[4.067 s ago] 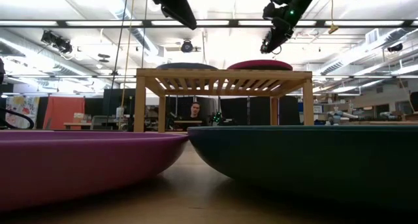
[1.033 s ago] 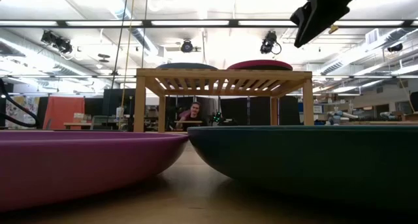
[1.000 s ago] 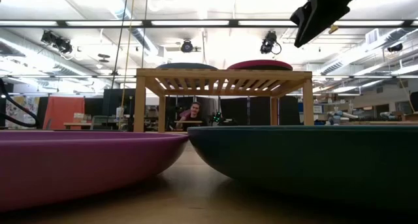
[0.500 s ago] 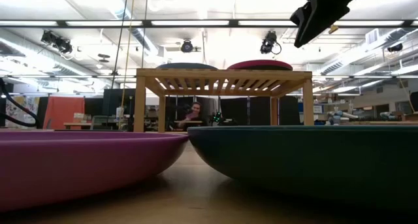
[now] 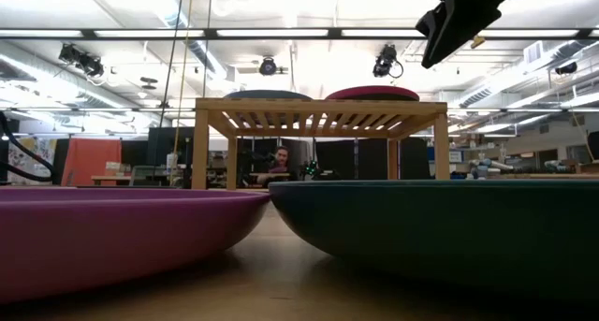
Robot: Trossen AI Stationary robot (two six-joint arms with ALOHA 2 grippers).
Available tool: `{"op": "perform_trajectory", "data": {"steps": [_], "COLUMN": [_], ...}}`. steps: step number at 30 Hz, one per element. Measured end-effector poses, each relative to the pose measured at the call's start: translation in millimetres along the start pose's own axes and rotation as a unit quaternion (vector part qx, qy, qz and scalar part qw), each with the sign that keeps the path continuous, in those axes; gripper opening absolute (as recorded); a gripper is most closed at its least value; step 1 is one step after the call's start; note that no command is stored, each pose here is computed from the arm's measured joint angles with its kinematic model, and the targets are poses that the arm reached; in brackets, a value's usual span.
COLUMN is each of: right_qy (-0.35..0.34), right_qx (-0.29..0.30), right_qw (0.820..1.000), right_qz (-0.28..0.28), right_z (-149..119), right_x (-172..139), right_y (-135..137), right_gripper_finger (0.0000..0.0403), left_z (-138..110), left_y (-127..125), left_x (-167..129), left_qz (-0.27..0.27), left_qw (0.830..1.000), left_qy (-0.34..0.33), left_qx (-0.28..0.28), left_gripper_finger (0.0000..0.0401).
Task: Place and stack plates onto a shelf
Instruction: Stack the left light orange plate on the blue plate on the shelf
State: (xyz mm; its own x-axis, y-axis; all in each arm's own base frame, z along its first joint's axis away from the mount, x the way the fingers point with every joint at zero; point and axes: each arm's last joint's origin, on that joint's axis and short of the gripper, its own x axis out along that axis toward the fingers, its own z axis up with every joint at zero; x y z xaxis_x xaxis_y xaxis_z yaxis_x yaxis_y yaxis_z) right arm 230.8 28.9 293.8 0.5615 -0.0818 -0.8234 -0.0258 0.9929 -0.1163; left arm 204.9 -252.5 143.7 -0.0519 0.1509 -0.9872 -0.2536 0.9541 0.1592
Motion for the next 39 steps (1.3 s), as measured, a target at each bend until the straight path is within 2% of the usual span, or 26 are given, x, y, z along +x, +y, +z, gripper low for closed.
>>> {"op": "perform_trajectory", "data": {"steps": [6, 10, 15, 23, 29, 39], "right_qy": [0.000, 0.000, 0.000, 0.000, 0.000, 0.000], "right_qx": [0.000, 0.000, 0.000, 0.000, 0.000, 0.000], "right_qw": [1.000, 1.000, 1.000, 1.000, 1.000, 1.000], "right_qz": [0.000, 0.000, 0.000, 0.000, 0.000, 0.000], "right_z": [0.1, 0.1, 0.1, 0.2, 0.2, 0.2], "right_x": [-0.1, -0.1, -0.1, -0.1, -0.1, -0.1], "right_y": [0.0, 0.0, 0.0, 0.0, 0.0, 0.0], "right_gripper_finger": [0.0105, 0.0105, 0.0105, 0.0105, 0.0105, 0.0105], "left_z": [-0.3, -0.7, -2.8, -3.9, -1.3, 5.9], "left_y": [0.3, 1.8, 6.8, 10.8, 7.3, -2.3], "left_x": [-0.1, -0.6, -3.0, -25.0, -39.2, -72.9], "left_qz": [0.002, 0.009, 0.038, 0.079, 0.072, 0.031], "left_qw": [1.000, 1.000, 0.999, 0.996, 0.997, 0.999], "left_qy": [0.001, 0.002, 0.015, 0.044, 0.039, 0.017], "left_qx": [-0.001, -0.004, -0.001, 0.001, 0.001, 0.014], "left_gripper_finger": [0.0045, 0.0025, 0.0025, 0.0017, 0.0017, 0.0017]}}
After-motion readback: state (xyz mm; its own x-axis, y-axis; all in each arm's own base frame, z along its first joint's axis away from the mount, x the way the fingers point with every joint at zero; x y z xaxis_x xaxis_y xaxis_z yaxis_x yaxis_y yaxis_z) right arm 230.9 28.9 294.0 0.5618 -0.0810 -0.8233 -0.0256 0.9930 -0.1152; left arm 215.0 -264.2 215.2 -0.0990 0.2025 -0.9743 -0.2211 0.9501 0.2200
